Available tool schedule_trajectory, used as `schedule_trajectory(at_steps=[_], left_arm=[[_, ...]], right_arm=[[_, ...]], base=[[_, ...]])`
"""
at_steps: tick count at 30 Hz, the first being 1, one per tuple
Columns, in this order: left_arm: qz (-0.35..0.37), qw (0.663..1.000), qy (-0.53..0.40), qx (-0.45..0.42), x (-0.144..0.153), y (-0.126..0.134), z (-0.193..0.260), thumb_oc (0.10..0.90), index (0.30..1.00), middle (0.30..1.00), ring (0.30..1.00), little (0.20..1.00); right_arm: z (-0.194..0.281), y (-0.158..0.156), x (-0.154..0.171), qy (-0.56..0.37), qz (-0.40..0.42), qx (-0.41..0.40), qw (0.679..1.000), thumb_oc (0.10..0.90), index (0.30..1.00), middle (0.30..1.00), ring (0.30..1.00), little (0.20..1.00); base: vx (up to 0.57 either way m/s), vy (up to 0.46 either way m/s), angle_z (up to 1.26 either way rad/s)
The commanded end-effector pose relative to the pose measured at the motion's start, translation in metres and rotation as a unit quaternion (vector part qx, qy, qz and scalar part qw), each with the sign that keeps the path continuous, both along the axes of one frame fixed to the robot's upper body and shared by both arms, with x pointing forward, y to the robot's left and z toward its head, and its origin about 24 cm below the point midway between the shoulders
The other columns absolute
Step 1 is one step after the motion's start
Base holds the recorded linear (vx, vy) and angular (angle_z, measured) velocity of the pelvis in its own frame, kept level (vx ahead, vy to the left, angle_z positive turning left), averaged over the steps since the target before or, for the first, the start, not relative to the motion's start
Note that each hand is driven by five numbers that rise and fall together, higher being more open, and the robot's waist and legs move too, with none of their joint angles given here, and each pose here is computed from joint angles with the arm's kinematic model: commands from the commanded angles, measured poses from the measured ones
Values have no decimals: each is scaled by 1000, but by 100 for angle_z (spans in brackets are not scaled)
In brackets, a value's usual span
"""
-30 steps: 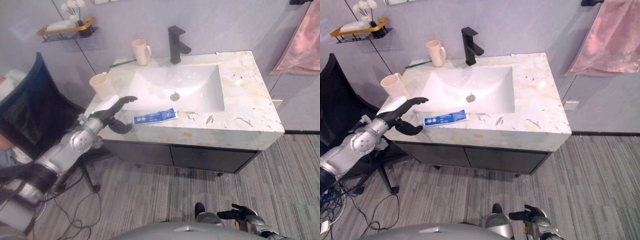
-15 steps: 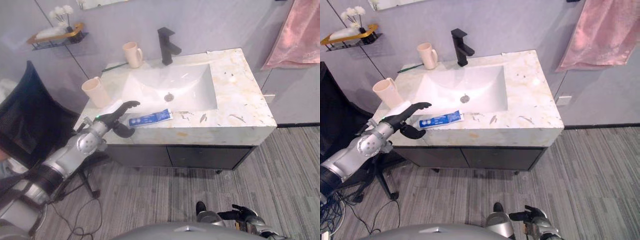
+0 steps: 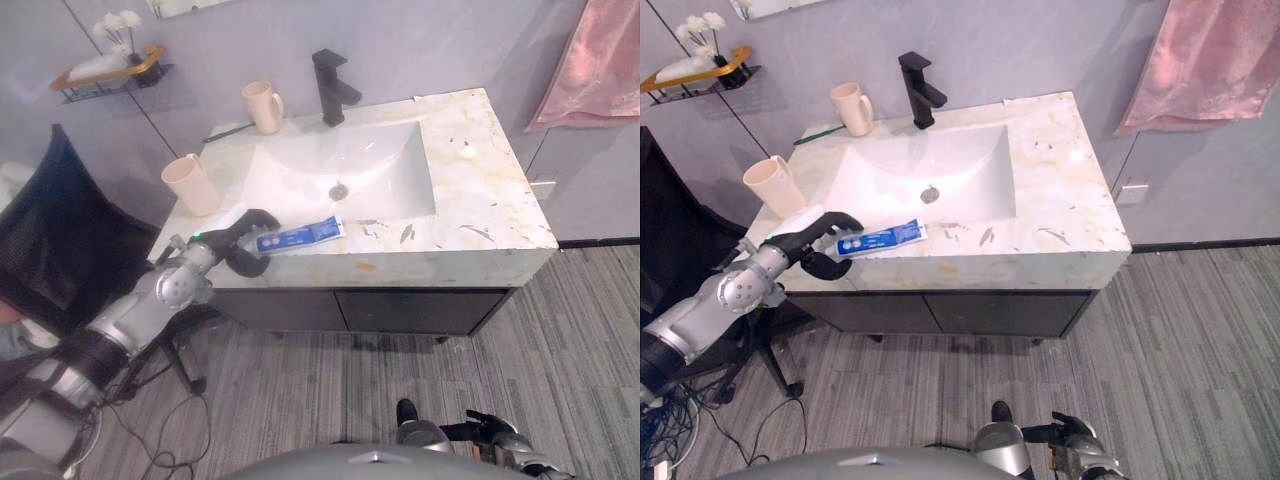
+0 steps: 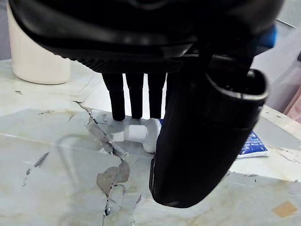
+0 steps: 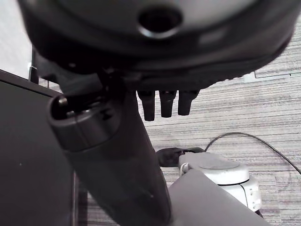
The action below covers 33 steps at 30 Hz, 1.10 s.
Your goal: Organize the bathroom.
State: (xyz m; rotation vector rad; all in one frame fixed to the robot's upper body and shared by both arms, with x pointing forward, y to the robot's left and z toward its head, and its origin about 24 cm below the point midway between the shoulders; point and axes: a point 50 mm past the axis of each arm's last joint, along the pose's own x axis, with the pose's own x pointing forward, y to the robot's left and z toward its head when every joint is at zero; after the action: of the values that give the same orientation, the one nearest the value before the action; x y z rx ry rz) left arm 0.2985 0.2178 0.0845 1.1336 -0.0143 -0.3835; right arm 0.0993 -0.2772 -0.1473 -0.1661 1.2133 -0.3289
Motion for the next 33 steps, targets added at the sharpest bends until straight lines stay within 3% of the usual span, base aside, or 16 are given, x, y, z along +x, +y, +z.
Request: schedule_trajectory(at_steps=[1, 18, 33], left_arm=[[9, 992, -121, -18, 28, -2, 65, 400, 300, 300, 300, 300], [17, 990, -140, -29, 28, 2, 71, 400, 300, 300, 300, 300], [12, 982, -158, -102, 23, 6, 84, 400, 300, 300, 300, 300]], right_arm=[[4, -4, 11, -16, 5, -12, 1000, 800, 900, 900, 900, 900], [3, -1, 9, -13, 11, -10, 1000, 800, 900, 900, 900, 900], [0, 3, 6, -10, 14, -6, 1000, 800, 900, 900, 900, 900]], base=[[0, 0, 0], [0, 0, 0], [0, 0, 0]])
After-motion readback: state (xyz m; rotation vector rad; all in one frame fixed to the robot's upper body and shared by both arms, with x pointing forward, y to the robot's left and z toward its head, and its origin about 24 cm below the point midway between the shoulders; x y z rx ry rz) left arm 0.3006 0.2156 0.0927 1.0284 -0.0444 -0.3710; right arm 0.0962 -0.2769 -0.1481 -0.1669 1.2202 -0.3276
